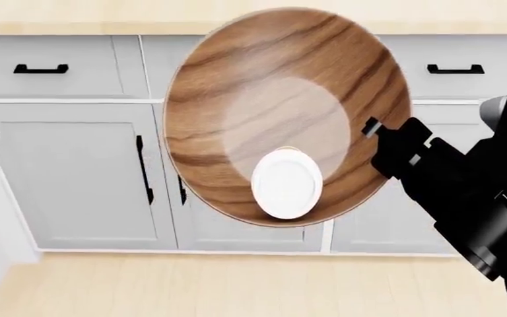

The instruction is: Place the cup inside the bowl on the dining table and move the bowl to any counter.

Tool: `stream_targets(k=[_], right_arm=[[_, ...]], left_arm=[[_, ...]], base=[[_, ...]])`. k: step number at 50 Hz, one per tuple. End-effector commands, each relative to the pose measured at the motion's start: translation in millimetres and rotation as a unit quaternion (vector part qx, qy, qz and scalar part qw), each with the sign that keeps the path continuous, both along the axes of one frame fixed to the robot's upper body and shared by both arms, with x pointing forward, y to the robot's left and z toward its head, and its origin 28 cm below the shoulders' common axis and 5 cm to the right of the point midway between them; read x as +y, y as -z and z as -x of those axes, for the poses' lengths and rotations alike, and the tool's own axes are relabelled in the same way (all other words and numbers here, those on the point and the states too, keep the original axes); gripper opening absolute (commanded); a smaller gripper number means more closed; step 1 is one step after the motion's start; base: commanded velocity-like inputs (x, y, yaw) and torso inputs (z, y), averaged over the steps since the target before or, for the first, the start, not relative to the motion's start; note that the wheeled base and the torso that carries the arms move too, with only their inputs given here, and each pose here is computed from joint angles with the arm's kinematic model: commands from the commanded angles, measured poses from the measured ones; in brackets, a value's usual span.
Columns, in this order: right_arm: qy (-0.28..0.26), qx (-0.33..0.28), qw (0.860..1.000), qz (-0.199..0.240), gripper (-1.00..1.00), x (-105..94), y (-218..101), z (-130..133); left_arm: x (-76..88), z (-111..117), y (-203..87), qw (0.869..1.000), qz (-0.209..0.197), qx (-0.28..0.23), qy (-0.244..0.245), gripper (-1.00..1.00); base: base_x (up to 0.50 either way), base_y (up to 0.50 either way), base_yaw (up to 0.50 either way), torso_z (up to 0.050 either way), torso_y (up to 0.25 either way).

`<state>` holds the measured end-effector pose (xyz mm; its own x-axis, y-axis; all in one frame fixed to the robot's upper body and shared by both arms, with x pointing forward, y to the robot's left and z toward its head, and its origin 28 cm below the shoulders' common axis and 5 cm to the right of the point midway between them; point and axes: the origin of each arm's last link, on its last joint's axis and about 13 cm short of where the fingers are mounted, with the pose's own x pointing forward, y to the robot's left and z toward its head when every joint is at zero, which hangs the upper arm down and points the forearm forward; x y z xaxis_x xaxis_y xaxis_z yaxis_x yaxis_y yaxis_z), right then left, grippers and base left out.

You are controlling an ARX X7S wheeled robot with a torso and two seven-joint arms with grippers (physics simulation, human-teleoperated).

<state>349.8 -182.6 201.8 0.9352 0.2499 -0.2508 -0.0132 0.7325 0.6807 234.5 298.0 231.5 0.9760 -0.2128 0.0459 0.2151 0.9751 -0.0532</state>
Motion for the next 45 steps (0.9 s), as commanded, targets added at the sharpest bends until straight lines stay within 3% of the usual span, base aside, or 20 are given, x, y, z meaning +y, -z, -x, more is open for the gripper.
stream_targets(k=[1,45], right_arm=[[-0.003,-0.018,1.000,0.000,-1.00,-0.2,-7.8,-2.4],[-0.002,-0.008,1.000,0.000,-1.00,-1.1,-4.1,-1.6]], left_arm=[[-0.5,-0.4,-1.5,1.000,0.001,-0.003,0.000,1.00],[-4.6,-3.1,0.9,1.000,0.001,-0.003,-0.001,1.00]], base=[[0.50,-0.10,0.00,0.000,0.000],[0.50,-0.14,0.00,0.000,0.002]])
